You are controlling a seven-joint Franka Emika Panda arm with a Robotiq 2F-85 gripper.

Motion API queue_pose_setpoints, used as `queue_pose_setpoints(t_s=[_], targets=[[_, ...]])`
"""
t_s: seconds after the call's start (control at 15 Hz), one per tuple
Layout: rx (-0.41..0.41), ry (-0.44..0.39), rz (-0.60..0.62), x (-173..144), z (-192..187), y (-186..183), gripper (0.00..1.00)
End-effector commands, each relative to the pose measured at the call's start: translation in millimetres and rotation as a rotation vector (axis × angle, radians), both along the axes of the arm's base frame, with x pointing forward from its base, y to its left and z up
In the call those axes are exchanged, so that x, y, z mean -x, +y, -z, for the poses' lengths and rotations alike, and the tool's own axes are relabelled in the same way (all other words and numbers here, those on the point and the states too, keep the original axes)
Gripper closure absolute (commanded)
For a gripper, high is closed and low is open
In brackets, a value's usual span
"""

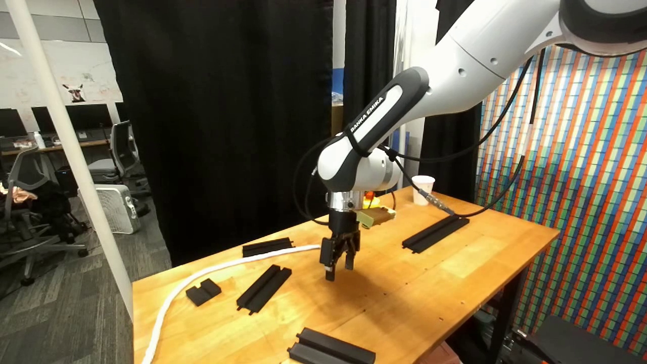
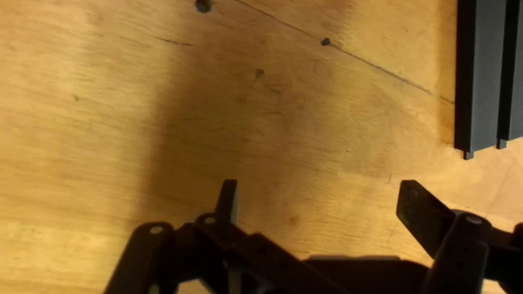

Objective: Align all the black objects in a straight line.

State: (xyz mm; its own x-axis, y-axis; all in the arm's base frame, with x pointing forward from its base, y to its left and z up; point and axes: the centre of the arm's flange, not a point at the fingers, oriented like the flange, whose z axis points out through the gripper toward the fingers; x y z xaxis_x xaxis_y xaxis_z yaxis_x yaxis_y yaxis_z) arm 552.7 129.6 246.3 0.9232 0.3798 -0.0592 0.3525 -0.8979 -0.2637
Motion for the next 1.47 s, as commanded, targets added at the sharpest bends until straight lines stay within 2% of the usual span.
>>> queue_pose_setpoints(t_s=[0.0, 0.27, 0.67, 0.93, 1.13, 1.4], targets=[[-0.004, -0.043, 0.16, 21.3, 7.0, 21.4, 0.0], [0.046, -0.102, 0.213, 50.5, 15.4, 47.7, 0.0], [0.183, -0.164, 0.181, 81.7, 16.7, 85.5, 0.0], [0.251, -0.203, 0.168, 90.3, 11.0, 101.6, 0.0], [0.269, -0.22, 0.149, 94.4, 7.6, 110.4, 0.0], [0.269, -0.191, 0.096, 103.7, 7.1, 123.2, 0.0]])
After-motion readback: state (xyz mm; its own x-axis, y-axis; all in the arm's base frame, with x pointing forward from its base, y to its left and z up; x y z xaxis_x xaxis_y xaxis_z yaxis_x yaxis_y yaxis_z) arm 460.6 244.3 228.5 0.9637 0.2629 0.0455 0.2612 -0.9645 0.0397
